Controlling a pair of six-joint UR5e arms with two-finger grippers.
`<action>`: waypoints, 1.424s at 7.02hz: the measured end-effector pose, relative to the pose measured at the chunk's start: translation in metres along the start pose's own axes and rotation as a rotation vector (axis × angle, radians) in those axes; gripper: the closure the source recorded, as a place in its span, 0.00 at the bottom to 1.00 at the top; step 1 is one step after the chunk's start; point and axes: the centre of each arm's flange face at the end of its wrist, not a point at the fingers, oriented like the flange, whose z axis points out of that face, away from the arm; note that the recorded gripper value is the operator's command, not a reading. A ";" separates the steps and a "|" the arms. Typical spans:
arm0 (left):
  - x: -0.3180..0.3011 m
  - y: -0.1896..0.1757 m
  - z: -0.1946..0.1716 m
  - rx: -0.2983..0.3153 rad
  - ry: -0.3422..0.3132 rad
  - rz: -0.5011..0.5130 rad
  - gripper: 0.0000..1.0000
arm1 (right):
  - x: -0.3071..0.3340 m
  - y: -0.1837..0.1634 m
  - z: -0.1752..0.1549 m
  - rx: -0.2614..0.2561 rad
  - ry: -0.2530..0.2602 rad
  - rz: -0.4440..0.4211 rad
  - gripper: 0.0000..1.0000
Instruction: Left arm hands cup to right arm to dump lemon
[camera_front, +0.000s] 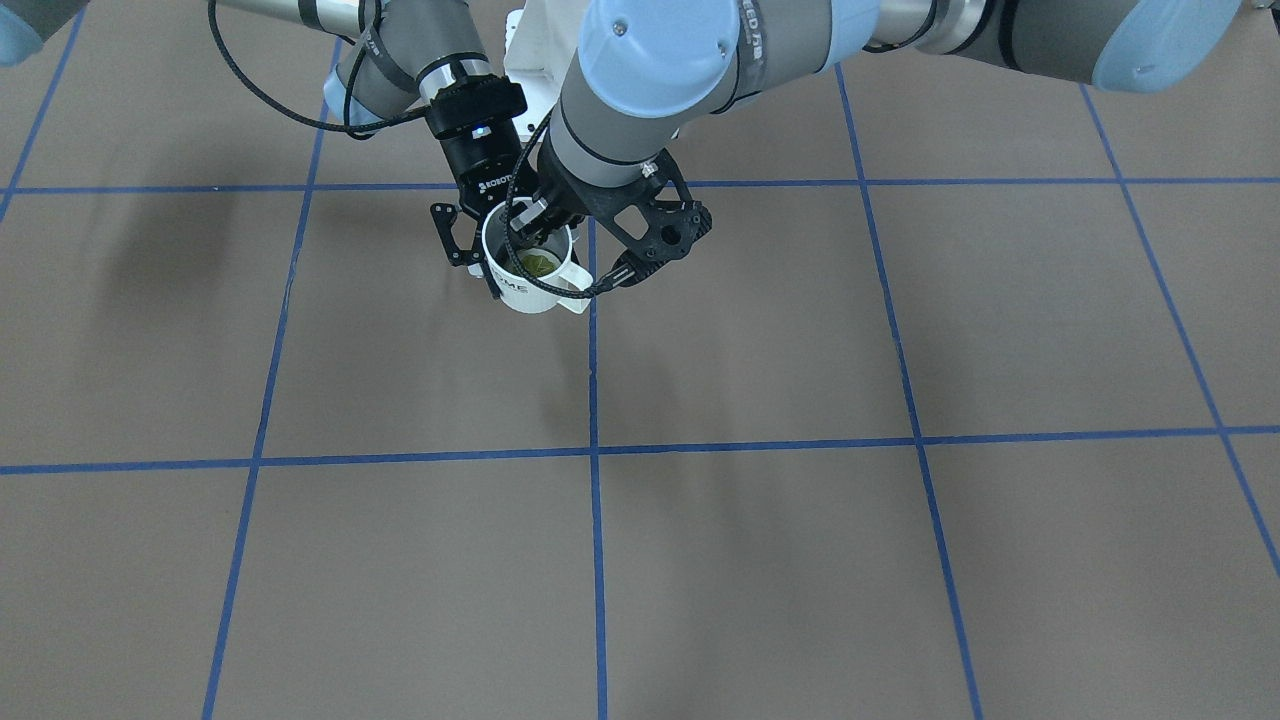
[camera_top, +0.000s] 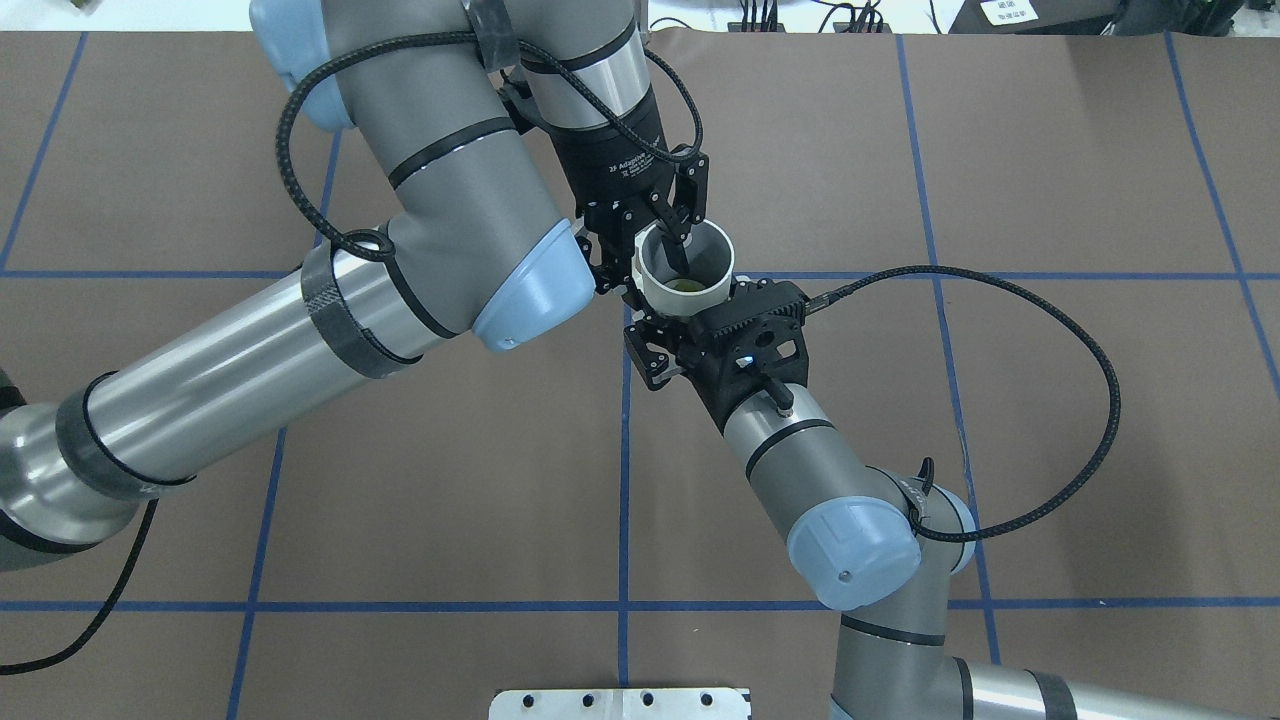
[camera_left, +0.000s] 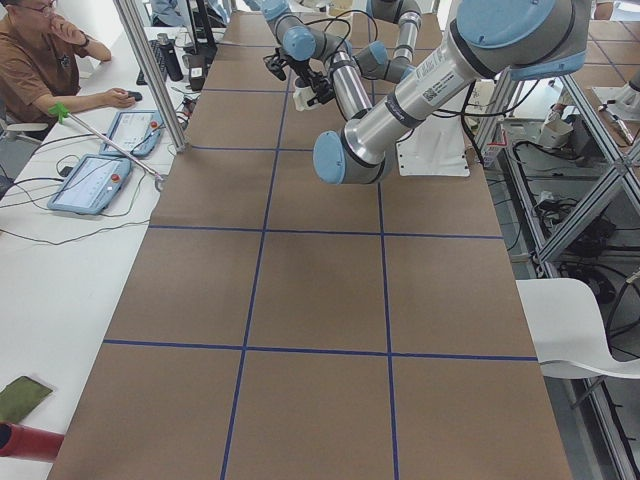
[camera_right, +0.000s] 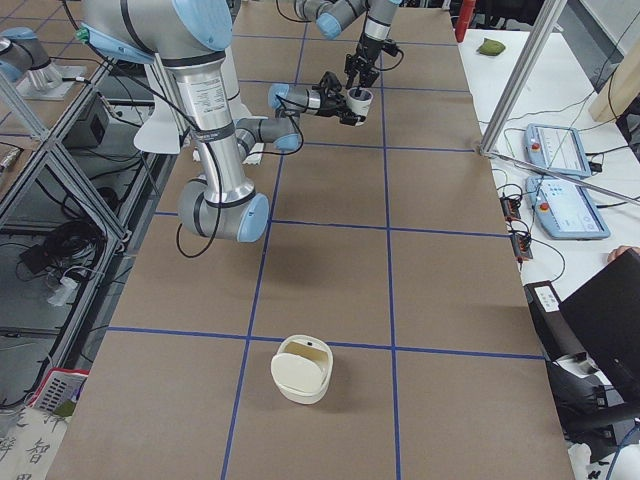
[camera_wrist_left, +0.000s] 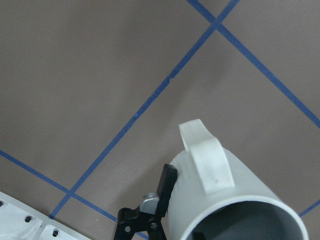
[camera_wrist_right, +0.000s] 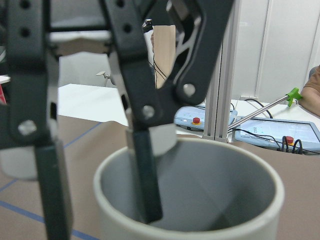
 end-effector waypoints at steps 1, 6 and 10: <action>-0.003 0.004 -0.015 0.006 0.024 0.014 0.00 | 0.001 0.000 0.000 0.000 0.001 -0.002 0.77; -0.012 -0.003 -0.060 0.041 0.091 0.025 0.00 | 0.068 0.003 -0.016 0.015 0.040 -0.006 0.77; -0.017 -0.013 -0.049 0.062 0.079 0.012 0.00 | 0.224 0.038 -0.063 0.006 0.069 0.020 1.00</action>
